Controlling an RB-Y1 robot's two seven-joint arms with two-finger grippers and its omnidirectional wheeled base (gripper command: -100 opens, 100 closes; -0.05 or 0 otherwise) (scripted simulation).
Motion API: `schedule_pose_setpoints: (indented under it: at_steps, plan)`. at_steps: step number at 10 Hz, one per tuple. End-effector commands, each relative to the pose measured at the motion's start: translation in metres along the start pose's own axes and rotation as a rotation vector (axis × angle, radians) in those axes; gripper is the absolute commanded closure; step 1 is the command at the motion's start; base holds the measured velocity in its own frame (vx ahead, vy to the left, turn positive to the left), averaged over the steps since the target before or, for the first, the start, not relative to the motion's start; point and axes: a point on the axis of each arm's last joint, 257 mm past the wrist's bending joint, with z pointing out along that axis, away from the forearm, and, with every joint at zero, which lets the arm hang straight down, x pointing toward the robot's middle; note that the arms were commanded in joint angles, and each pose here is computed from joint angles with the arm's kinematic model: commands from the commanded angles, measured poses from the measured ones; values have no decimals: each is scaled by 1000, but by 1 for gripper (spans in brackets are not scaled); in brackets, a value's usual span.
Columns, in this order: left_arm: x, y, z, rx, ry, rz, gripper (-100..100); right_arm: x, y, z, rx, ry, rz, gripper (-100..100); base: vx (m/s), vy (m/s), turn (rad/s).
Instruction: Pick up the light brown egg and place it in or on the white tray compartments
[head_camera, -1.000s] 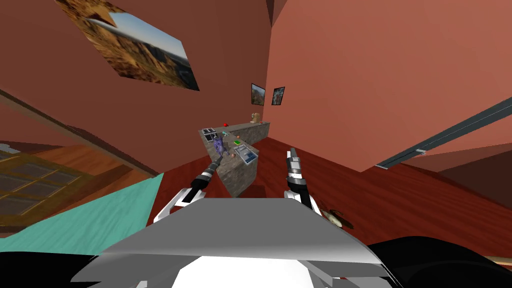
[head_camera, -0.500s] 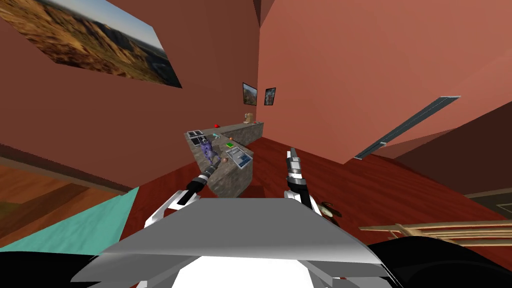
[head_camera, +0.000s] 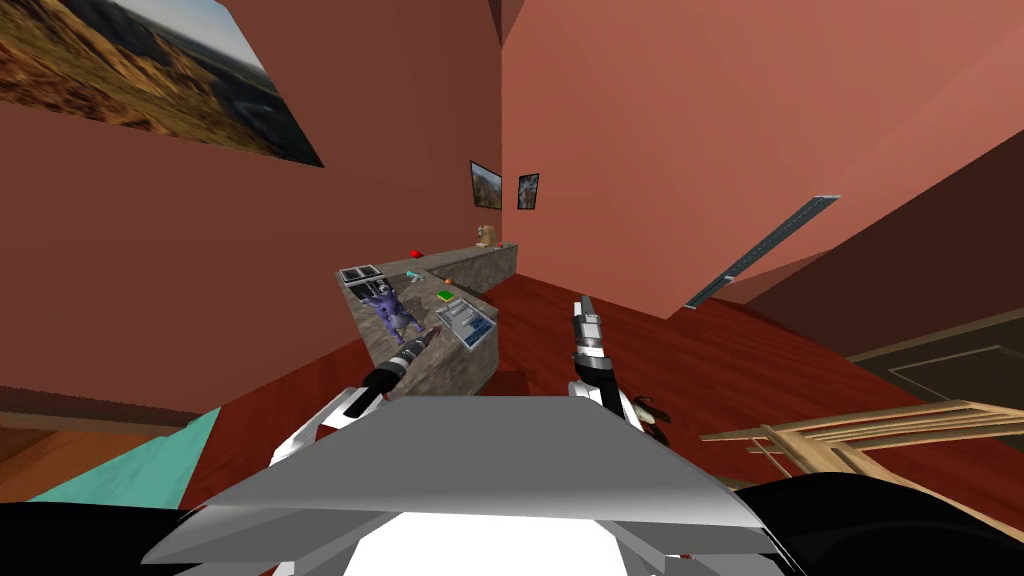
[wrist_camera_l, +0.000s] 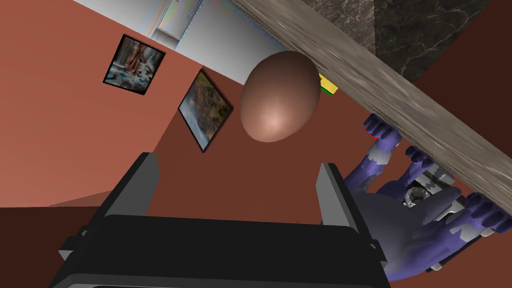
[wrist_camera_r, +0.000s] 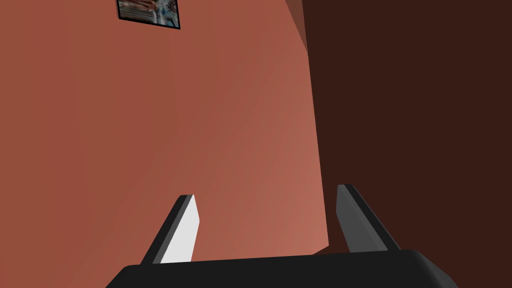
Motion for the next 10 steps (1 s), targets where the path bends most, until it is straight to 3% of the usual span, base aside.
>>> schedule_pose_setpoints:
  at_steps: [1, 2, 3, 4, 6, 7, 8, 9, 10]
  plan:
    - [11, 22, -8, -39, 38, 20, -100, 0, 0, 0, 0, 0, 0, 0, 91, -22, -163]
    - [6, 14, -6, -22, 22, 13, -100, 0, 0, 0, 0, 0, 0, 0, 16, -13, 5]
    - [7, 16, -6, -25, 24, 15, 0, 0, 0, 0, 0, 0, 0, 0, 0, 0, 0]
    - [1, 12, 7, 5, 18, 17, -100, 0, 0, 0, 0, 0, 0, 0, -51, -31, -47]
    - [6, 28, 9, -24, 28, 15, -100, 0, 0, 0, 0, 0, 0, 0, -50, -27, -10]
    - [-1, 22, 22, 10, 19, 18, -100, 0, 0, 0, 0, 0, 0, 0, -62, -41, -40]
    - [-3, 27, 28, 1, 17, 19, -100, 0, 0, 0, 0, 0, 0, 0, -61, -36, -25]
    - [4, 40, 24, -26, 30, 16, -100, 0, 0, 0, 0, 0, 0, 0, -22, -14, 0]
    - [-7, 31, 38, 13, 17, 20, -100, 0, 0, 0, 0, 0, 0, 0, -49, -32, -41]
